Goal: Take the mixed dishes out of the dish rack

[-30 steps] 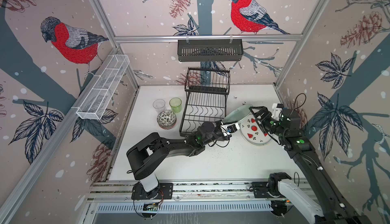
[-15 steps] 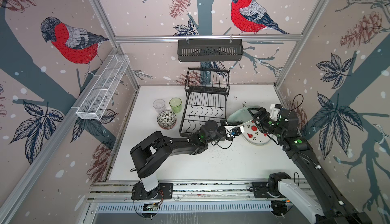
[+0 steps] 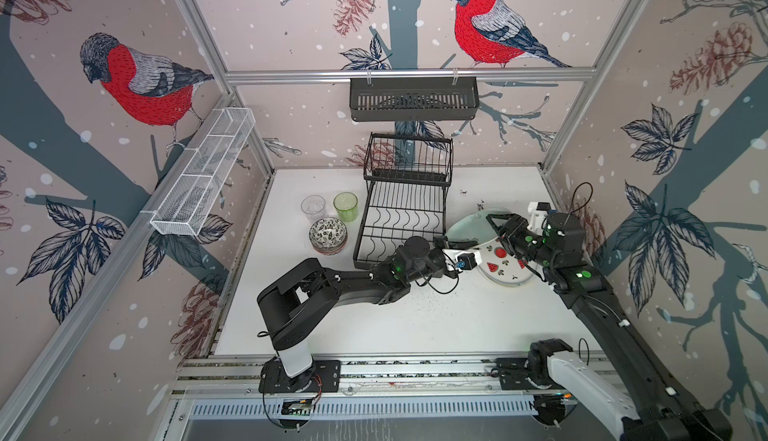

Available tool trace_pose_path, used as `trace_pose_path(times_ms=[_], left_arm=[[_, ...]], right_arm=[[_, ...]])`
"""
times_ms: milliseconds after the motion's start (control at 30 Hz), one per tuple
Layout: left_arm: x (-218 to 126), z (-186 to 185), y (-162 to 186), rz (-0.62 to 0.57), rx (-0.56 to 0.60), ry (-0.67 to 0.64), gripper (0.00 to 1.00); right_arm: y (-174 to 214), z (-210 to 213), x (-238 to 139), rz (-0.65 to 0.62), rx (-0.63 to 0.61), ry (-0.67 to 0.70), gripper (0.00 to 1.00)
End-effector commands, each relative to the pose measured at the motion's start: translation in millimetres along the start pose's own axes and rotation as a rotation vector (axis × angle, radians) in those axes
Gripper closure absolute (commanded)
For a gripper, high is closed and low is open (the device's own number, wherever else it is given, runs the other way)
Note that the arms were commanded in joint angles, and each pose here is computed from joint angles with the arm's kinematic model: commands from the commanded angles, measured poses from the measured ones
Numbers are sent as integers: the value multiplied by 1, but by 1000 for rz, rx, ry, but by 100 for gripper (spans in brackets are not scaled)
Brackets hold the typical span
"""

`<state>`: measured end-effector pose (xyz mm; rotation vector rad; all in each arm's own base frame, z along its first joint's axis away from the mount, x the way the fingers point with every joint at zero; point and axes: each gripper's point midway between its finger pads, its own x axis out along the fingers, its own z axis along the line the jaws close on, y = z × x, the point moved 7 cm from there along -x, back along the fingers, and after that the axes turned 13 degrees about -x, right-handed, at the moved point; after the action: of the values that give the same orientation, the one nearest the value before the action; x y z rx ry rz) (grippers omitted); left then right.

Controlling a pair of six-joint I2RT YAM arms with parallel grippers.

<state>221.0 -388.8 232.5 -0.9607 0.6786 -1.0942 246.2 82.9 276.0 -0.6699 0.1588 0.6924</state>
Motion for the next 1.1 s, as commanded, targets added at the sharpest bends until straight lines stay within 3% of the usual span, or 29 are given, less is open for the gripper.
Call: trace_pose_path(times_ms=[0,233,367,500,900,933,1000,1067], left_arm=[[-1,11,-32,-163,63,-61,100],[-1,13,-33,-154,77,-71,100],[-1,13,-31,-140,71,-75,100],[-3,14,-31,-148,74,-92,100],[-10,17,-33,-179,63,-144,100],[-11,18,-33,-180,61,-150,91],[-12,18,-30,-167,68,-164,50],[-11,20,-30,-161,72,-181,38]], right_arm=[[-2,4,1,-5,-22,-21,48],[-4,3,6,22,-47,16,65],[-5,5,6,24,-57,6,69],[-6,6,6,21,-64,2,82],[-7,10,2,3,-71,-18,99],[-7,10,2,1,-71,-17,99],[-7,9,1,-4,-71,-13,100],[-7,8,0,-10,-77,-7,100]])
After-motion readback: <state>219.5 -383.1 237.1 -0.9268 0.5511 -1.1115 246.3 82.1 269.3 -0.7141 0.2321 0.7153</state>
